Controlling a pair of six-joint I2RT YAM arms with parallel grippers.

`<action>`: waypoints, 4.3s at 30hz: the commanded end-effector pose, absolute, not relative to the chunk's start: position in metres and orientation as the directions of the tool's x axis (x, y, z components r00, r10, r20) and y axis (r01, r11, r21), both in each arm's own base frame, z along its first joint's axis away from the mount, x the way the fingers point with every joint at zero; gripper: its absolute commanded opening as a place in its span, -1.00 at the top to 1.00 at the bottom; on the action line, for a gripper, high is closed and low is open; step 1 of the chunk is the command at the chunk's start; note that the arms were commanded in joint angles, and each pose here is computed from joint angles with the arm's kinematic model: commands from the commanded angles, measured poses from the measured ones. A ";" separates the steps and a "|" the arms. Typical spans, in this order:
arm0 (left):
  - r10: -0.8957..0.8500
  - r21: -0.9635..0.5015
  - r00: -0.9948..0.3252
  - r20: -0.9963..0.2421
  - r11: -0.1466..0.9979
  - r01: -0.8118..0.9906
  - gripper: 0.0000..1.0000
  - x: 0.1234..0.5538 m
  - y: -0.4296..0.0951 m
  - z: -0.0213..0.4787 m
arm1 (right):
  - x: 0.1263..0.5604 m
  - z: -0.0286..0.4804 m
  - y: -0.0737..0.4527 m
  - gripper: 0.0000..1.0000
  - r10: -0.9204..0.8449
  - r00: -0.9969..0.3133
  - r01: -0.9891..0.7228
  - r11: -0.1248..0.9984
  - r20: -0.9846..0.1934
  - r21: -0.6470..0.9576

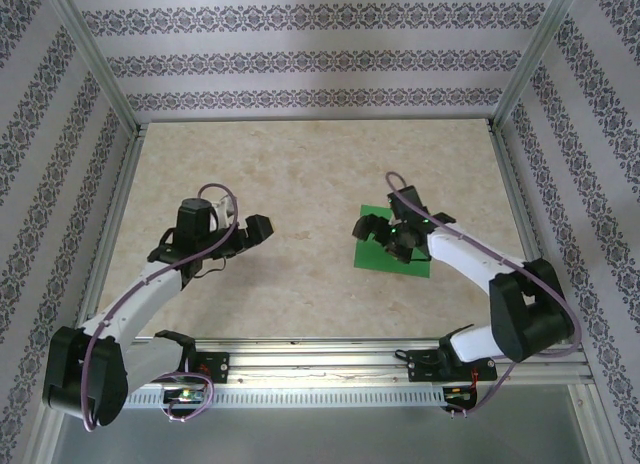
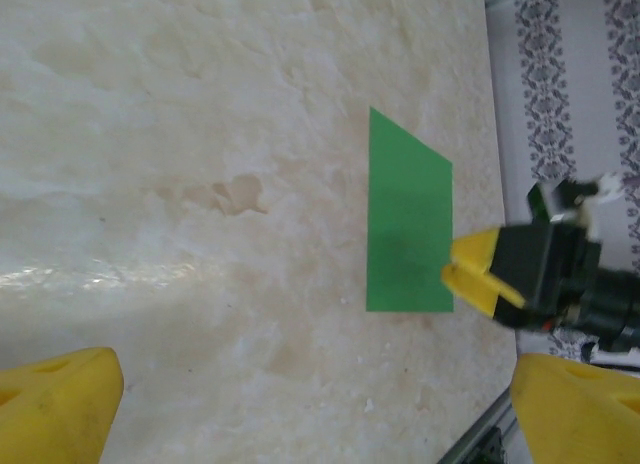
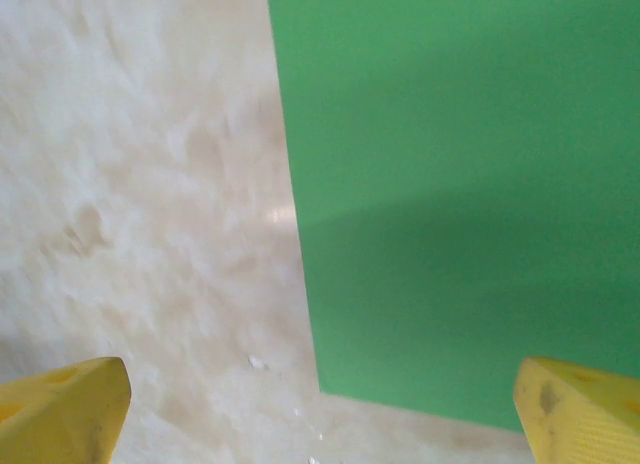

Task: Fold a paper plane with a square sheet of paper (pick it up from the middle)
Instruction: Move the square sheet of paper to the center of the table, then first fold the square sheet of paper in half at the center of the table.

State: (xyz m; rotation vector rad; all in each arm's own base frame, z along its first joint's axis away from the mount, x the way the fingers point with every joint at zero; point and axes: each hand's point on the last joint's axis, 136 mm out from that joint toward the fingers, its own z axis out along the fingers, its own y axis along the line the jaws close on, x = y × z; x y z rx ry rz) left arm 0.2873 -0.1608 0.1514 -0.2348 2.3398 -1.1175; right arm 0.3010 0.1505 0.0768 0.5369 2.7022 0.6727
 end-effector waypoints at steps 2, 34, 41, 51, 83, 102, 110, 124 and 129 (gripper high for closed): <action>-0.329 -0.757 -0.840 -0.432 0.638 0.139 -0.99 0.292 -0.174 0.163 | 0.325 0.080 0.115 -0.96 0.435 -0.875 0.288 0.821 -0.213 0.493; -0.324 -0.735 -0.848 -0.420 0.670 0.108 -0.99 0.293 -0.182 0.156 | 0.283 0.012 0.233 -0.96 0.326 -0.945 0.293 0.786 0.037 0.545; -0.321 -0.704 -0.861 -0.395 0.707 0.060 -0.93 0.295 -0.180 0.145 | 0.279 0.016 0.288 -0.95 0.445 -0.892 0.377 0.635 0.080 0.674; -0.262 -0.514 -0.904 -0.338 0.856 -0.056 -0.68 0.289 -0.168 0.126 | 0.303 0.099 0.272 -0.96 0.427 -0.891 0.188 0.661 -0.158 0.726; -0.001 -0.025 -0.999 -0.034 1.000 0.000 -0.73 0.295 -0.283 0.028 | 0.289 0.105 0.146 -0.96 0.477 -0.862 0.192 0.619 -0.171 0.761; -0.048 -0.012 -0.998 -0.034 0.999 -0.048 -0.78 0.298 -0.281 0.012 | 0.290 0.096 0.161 -0.96 0.460 -0.883 0.231 0.595 -0.090 0.770; -0.065 0.006 -0.998 -0.004 0.998 -0.065 -0.76 0.287 -0.274 -0.010 | 0.289 0.093 0.165 -0.96 0.448 -0.891 0.236 0.602 -0.078 0.763; -0.041 0.053 -0.999 0.016 0.998 -0.040 -0.76 0.282 -0.268 -0.020 | 0.284 0.086 0.160 -0.96 0.426 -0.897 0.245 0.702 -0.119 0.668; -0.026 0.033 -1.000 -0.012 0.999 -0.026 -0.65 0.288 -0.272 -0.012 | 0.284 0.085 0.159 -0.96 0.428 -0.897 0.252 0.703 -0.113 0.665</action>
